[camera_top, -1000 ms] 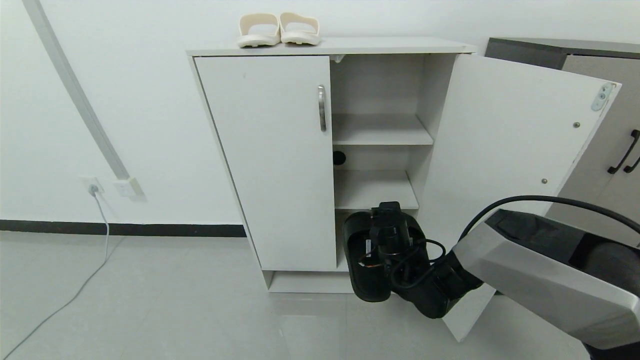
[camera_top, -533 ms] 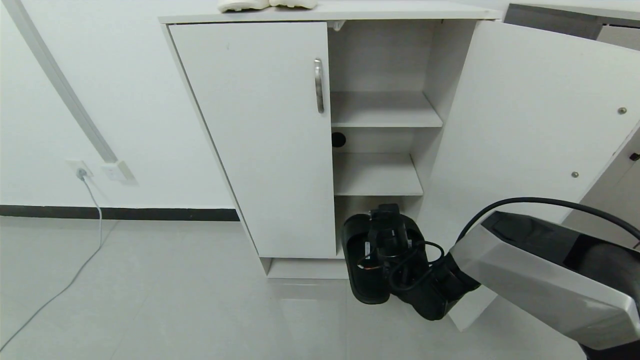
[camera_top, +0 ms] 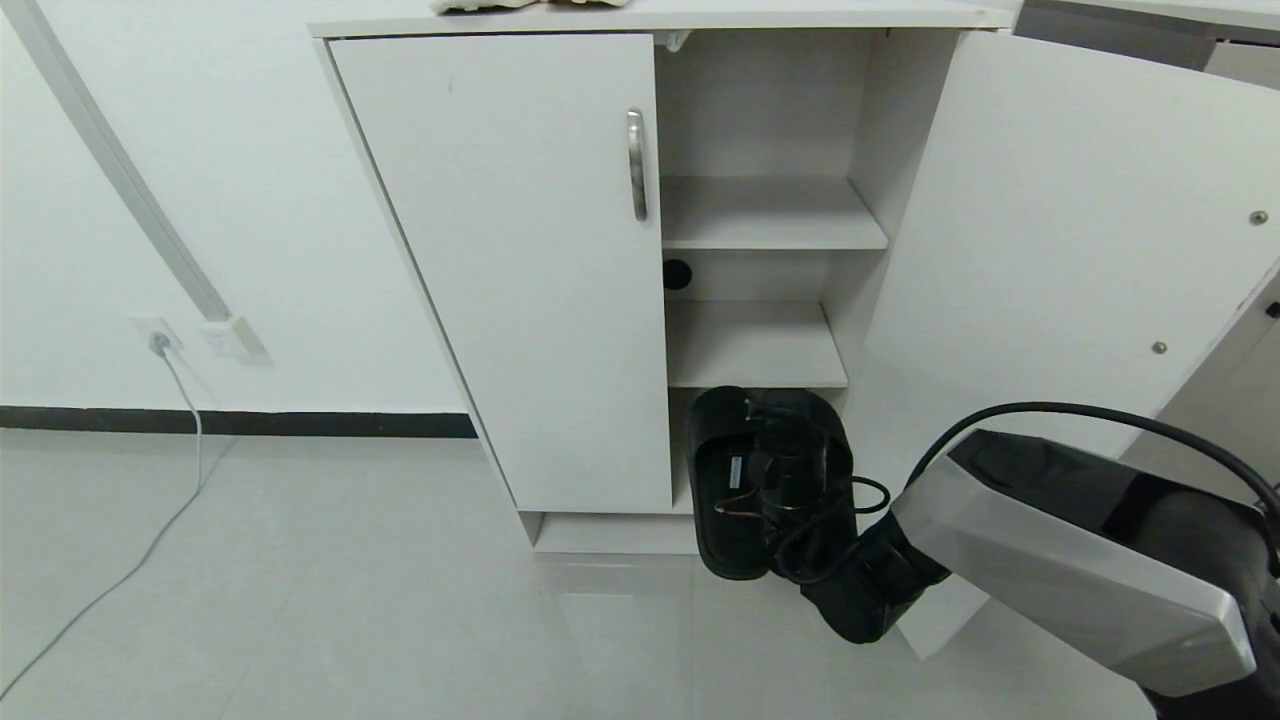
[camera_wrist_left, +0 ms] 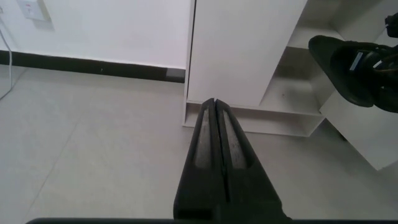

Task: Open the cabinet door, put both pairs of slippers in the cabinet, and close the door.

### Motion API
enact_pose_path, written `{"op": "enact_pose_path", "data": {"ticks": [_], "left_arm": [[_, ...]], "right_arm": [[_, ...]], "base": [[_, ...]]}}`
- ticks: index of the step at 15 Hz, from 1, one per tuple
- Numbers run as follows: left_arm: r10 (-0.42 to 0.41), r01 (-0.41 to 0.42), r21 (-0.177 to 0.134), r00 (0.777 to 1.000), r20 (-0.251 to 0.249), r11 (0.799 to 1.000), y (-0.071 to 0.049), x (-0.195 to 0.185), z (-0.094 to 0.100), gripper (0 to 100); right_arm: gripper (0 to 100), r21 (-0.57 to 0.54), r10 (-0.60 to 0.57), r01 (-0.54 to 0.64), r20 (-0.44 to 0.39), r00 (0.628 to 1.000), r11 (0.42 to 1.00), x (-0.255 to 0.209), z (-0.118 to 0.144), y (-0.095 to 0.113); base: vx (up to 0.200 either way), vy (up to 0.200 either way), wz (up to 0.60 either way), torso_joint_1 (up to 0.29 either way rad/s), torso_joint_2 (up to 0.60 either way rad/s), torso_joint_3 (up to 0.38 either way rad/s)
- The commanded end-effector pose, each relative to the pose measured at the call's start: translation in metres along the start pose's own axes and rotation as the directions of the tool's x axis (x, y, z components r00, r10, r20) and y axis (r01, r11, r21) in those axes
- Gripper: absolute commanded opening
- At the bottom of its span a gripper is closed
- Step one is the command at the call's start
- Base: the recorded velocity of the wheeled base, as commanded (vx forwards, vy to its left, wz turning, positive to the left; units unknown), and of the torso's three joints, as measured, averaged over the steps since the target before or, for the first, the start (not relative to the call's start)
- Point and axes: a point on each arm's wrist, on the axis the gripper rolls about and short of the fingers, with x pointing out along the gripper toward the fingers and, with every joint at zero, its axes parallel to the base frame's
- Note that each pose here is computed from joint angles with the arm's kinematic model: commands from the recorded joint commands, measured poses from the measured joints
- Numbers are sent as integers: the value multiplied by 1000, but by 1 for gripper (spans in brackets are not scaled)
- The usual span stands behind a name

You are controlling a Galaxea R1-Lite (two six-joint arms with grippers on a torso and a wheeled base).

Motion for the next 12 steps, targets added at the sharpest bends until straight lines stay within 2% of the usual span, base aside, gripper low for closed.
{"op": "enact_pose_path", "data": {"ticks": [1, 2, 12], "left_arm": [[1, -1, 0, 1000, 0, 1000, 0, 0, 0, 0], [1, -1, 0, 1000, -2, 1000, 0, 0, 0, 0], [1, -1, 0, 1000, 0, 1000, 0, 0, 0, 0]], "right_arm": [[0, 2, 0, 0, 2, 1000, 1000, 0, 1, 0], [0, 3, 0, 0, 4, 1000, 1000, 0, 2, 0], [0, -1, -5, 5, 0, 1000, 1000, 1, 0, -2]], "base": [[0, 0, 0, 0, 0, 0], [0, 0, 0, 0, 0, 0], [200, 0, 0, 4, 2, 1]]}}
